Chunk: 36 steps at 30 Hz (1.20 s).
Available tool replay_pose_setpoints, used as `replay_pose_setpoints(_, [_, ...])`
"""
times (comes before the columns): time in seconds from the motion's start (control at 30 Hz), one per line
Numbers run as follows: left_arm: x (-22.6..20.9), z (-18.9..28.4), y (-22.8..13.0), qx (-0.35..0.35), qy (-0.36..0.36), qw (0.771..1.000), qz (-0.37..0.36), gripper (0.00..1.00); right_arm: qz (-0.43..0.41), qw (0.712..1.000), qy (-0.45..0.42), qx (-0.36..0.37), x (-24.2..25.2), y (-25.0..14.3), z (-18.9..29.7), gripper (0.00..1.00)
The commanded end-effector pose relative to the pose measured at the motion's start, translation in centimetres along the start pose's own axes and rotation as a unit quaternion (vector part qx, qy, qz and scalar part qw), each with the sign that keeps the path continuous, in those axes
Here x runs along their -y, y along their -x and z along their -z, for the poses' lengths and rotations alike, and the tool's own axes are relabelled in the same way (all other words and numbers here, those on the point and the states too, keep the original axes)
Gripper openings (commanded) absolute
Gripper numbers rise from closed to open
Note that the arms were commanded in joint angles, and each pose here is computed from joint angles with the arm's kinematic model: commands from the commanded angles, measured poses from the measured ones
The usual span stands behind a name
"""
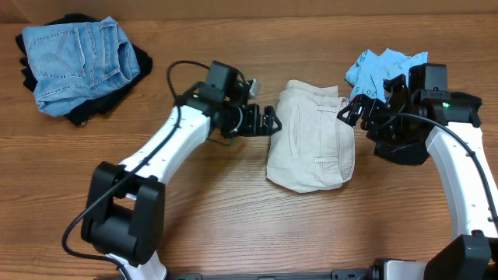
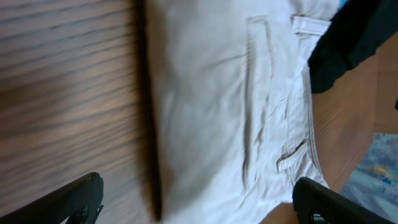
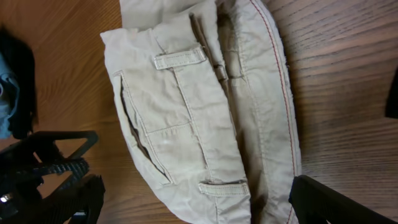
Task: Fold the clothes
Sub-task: 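Grasp the folded pants bundle with the left gripper and lift it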
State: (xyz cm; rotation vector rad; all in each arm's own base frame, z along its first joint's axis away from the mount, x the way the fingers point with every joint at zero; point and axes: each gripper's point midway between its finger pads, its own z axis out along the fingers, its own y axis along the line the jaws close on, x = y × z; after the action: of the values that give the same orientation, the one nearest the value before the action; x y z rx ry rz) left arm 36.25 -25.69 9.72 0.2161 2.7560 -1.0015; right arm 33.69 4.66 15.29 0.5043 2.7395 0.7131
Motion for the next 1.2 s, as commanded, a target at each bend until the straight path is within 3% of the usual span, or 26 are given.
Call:
replay_pose_setpoints(0.0, [0.2,-3.7,-0.9,-0.022,-0.019,1.0,-0.004,1.0,-0.003,1.0,-0.01,0.01,0.2,0.6,0.3,1.0])
replay_pose_setpoints(0.2, [-2.3,-8.9,-2.0,-0.059,-0.047,0.997,0.018,1.0,0.006,1.0,-0.013,0.001,0.4,0.1,0.3,1.0])
replay_pose_setpoints(0.4, [-1.0,-11.2,-2.4,-0.065,-0.093,0.994,0.006,1.0,0.012,0.999,-0.026,0.015,1.1,1.2,-0.6,1.0])
replay_pose_setpoints(0.63, [0.9,-12.1,-3.0,-0.067,-0.105,0.992,-0.007,1.0,-0.106,0.976,-0.19,0.004,9.0,2.2,-5.4,0.96])
replay_pose_setpoints(0.7, [1.0,-12.1,-3.1,-0.068,-0.105,0.992,-0.008,1.0,-0.114,0.967,-0.227,-0.017,11.2,1.8,-7.0,0.88])
replay_pose_setpoints(0.73, [1.0,-12.1,-3.1,-0.068,-0.105,0.992,-0.008,1.0,-0.115,0.964,-0.238,-0.021,11.7,1.6,-7.4,0.79])
replay_pose_setpoints(0.77, [1.0,-12.1,-3.1,-0.068,-0.105,0.992,-0.008,0.99,-0.116,0.961,-0.248,-0.028,12.3,1.4,-7.8,0.62])
replay_pose_setpoints(0.83, [1.0,-12.1,-3.1,-0.068,-0.105,0.992,-0.008,0.94,-0.113,0.962,-0.246,-0.036,12.5,1.3,-8.4,0.38])
replay_pose_setpoints(0.97, [1.0,-12.1,-3.0,-0.068,-0.105,0.992,-0.008,0.77,-0.116,0.971,-0.204,-0.053,11.0,0.8,-9.1,0.08])
replay_pose_setpoints(1.0, [1.0,-12.1,-3.0,-0.068,-0.105,0.992,-0.008,0.76,-0.116,0.973,-0.19,-0.059,10.4,0.6,-9.3,0.04])
replay_pose_setpoints(1.1, [1.1,-12.1,-2.8,-0.065,-0.107,0.992,0.0,0.78,-0.107,0.977,-0.168,-0.071,9.0,-0.1,-10.1,0.04])
replay_pose_setpoints(1.17, [1.4,-12.1,-2.6,-0.061,-0.112,0.992,0.003,0.86,-0.094,0.979,-0.162,-0.076,8.4,-0.7,-10.9,0.04])
